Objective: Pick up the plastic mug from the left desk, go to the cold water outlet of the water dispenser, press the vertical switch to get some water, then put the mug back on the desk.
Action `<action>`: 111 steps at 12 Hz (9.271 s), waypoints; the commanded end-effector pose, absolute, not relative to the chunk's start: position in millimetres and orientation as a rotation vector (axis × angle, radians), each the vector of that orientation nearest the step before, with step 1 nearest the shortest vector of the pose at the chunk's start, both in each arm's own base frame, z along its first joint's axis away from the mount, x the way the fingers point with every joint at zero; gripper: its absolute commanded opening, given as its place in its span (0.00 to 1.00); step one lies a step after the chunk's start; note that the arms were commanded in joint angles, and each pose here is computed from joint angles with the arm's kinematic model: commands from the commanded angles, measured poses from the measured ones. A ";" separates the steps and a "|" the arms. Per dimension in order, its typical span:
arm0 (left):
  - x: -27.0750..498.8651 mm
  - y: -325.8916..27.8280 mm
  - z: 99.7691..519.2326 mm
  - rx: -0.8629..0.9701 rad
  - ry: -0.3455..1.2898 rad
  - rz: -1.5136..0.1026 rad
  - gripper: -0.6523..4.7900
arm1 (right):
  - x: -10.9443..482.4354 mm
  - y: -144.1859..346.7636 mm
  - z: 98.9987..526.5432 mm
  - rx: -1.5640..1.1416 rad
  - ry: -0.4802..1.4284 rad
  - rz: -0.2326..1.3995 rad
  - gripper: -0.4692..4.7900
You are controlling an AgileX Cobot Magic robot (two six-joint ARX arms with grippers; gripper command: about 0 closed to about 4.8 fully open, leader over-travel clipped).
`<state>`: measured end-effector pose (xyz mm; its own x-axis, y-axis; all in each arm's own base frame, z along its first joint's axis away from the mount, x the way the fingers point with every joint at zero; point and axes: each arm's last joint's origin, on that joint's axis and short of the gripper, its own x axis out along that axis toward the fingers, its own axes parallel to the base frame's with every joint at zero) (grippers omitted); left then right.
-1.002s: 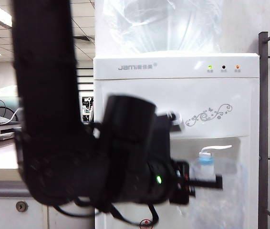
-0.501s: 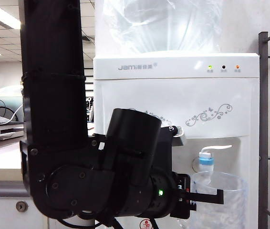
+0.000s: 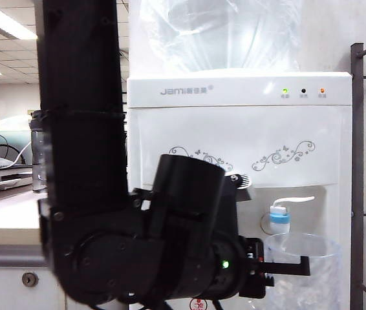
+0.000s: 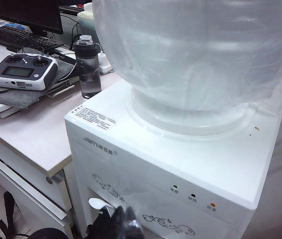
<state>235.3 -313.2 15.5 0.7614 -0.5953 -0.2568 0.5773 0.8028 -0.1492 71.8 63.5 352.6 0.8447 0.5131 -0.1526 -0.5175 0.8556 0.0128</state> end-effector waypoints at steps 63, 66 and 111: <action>209.6 -350.6 -9.7 -0.032 0.266 -0.263 0.11 | 61.4 52.7 352.3 -0.030 0.147 0.539 0.09; 210.0 -350.8 -8.0 -0.064 0.253 -0.249 0.11 | 61.4 52.7 352.3 -0.030 0.147 0.539 0.09; 211.9 -356.1 10.5 -0.105 0.171 -0.217 0.11 | 62.5 52.2 349.9 -0.040 0.157 0.500 0.09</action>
<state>210.3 -353.0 1.3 0.9536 -0.2259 -0.1989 0.2159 0.9738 -0.0708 62.7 52.5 348.0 0.8635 0.4745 -0.1709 -0.4817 0.8763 -0.0010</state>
